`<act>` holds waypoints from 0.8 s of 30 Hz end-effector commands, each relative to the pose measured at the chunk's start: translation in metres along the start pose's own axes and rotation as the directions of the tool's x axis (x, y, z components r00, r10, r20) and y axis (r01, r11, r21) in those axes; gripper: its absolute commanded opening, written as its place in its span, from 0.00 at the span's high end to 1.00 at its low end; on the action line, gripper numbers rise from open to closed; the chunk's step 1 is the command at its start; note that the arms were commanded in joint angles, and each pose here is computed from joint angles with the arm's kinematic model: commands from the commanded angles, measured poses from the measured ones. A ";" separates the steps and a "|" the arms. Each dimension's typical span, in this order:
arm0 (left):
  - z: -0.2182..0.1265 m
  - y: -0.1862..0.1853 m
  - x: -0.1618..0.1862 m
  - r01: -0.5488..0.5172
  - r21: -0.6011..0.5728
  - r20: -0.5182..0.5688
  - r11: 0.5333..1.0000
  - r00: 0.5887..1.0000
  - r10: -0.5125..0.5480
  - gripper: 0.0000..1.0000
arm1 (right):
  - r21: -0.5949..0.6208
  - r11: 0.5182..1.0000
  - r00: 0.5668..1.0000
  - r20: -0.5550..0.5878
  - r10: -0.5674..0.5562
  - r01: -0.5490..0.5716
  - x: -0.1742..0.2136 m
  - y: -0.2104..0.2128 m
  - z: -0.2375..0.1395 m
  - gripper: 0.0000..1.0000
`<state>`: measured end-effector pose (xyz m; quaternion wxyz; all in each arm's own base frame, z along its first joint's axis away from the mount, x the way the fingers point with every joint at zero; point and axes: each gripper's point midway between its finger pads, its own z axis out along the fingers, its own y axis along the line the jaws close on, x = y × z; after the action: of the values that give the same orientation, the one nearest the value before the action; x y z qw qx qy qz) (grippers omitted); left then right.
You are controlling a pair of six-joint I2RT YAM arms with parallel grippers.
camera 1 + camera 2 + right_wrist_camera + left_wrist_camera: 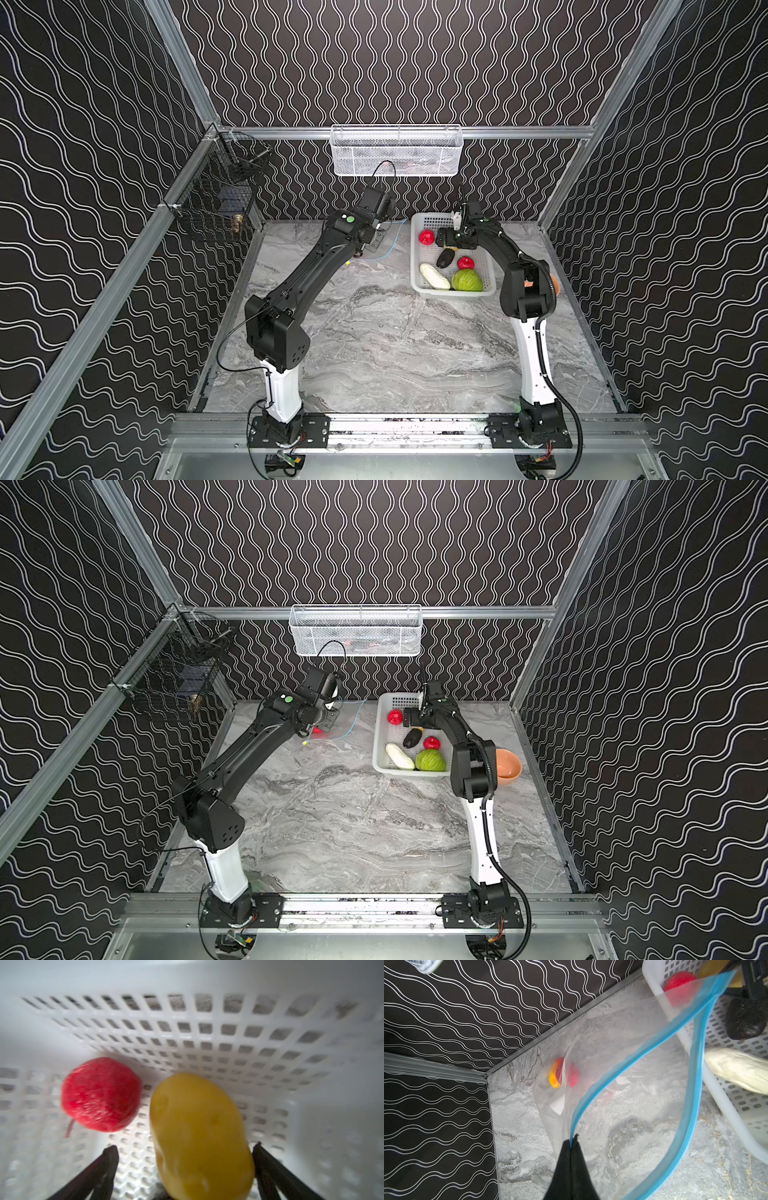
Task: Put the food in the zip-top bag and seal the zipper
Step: 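Lower the right gripper onto the yellow potato and close on it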
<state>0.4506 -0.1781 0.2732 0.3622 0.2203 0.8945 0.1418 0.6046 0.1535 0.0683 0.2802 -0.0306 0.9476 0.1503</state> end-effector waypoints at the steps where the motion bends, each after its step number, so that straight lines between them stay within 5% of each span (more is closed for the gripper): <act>1: -0.008 0.003 -0.003 0.021 0.010 0.035 1.000 0.999 -0.022 1.00 | -0.095 0.994 0.998 0.003 0.058 -0.057 -0.005 0.022 -0.011 0.03; 16: -0.007 0.002 -0.001 0.020 0.009 0.028 1.000 0.999 -0.021 1.00 | 0.152 0.982 0.993 0.001 -0.114 0.113 -0.011 -0.015 -0.013 0.01; 24: -0.007 0.003 -0.003 0.022 0.009 0.024 1.000 0.999 -0.022 1.00 | 0.145 0.955 0.966 -0.031 -0.255 0.257 -0.005 -0.016 -0.006 0.01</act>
<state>0.4478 -0.1782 0.2791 0.3718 0.2186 0.8922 0.1340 0.6084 0.1360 0.0742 0.2944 -0.0994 0.9490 0.0539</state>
